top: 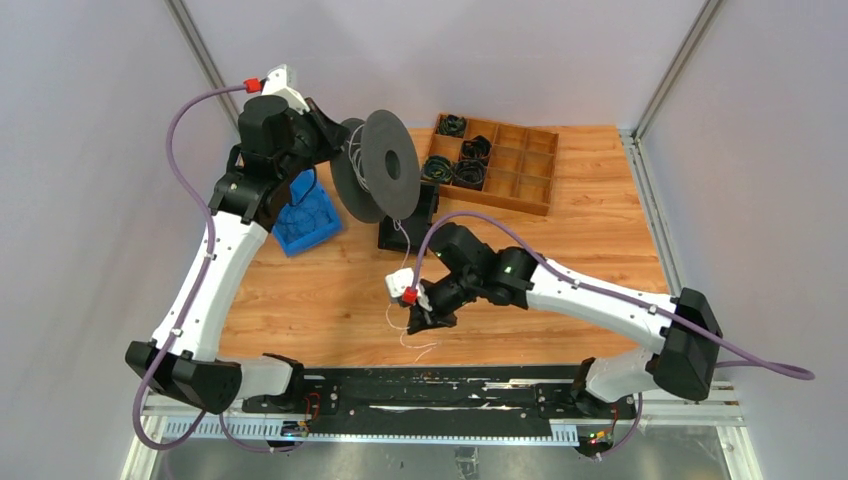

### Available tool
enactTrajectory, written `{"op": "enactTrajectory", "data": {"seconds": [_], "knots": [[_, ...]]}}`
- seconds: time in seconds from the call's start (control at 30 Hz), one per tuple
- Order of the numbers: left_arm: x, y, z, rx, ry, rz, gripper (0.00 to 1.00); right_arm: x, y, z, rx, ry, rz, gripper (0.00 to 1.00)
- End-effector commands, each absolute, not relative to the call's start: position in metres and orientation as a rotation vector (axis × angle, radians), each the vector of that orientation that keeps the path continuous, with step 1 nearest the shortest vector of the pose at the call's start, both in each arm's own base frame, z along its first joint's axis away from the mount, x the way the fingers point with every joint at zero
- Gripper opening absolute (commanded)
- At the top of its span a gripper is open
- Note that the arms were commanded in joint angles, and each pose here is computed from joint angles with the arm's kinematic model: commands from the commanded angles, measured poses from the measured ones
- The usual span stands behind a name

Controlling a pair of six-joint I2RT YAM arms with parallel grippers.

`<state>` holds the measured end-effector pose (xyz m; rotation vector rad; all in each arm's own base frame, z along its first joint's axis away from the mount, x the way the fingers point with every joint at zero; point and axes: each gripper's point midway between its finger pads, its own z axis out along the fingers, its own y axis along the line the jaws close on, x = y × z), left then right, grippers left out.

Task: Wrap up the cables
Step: Wrap the cable around the cable reel.

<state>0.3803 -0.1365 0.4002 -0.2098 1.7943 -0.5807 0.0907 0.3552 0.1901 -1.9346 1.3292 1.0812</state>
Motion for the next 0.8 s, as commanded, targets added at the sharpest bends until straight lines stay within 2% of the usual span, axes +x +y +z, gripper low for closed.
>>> {"op": "enactTrajectory", "data": {"seconds": [0.0,0.27,0.53,0.77], "knots": [[0.386,-0.133,0.419,-0.283,1.74,-0.66,0.0,0.061,0.366,0.172,-2.013,1.321,1.171,0.01],[0.392,-0.125,0.407,-0.355,1.76,-0.672,0.0,0.032,0.4,0.186,-2.068,1.289,1.269,0.01],[0.393,-0.122,0.39,-0.348,1.774,-0.625,0.0,0.039,0.421,0.256,-2.026,1.233,1.282,0.01],[0.387,-0.13,0.385,-0.312,1.779,-0.609,0.0,0.055,0.435,0.292,-1.952,1.232,1.312,0.01]]}}
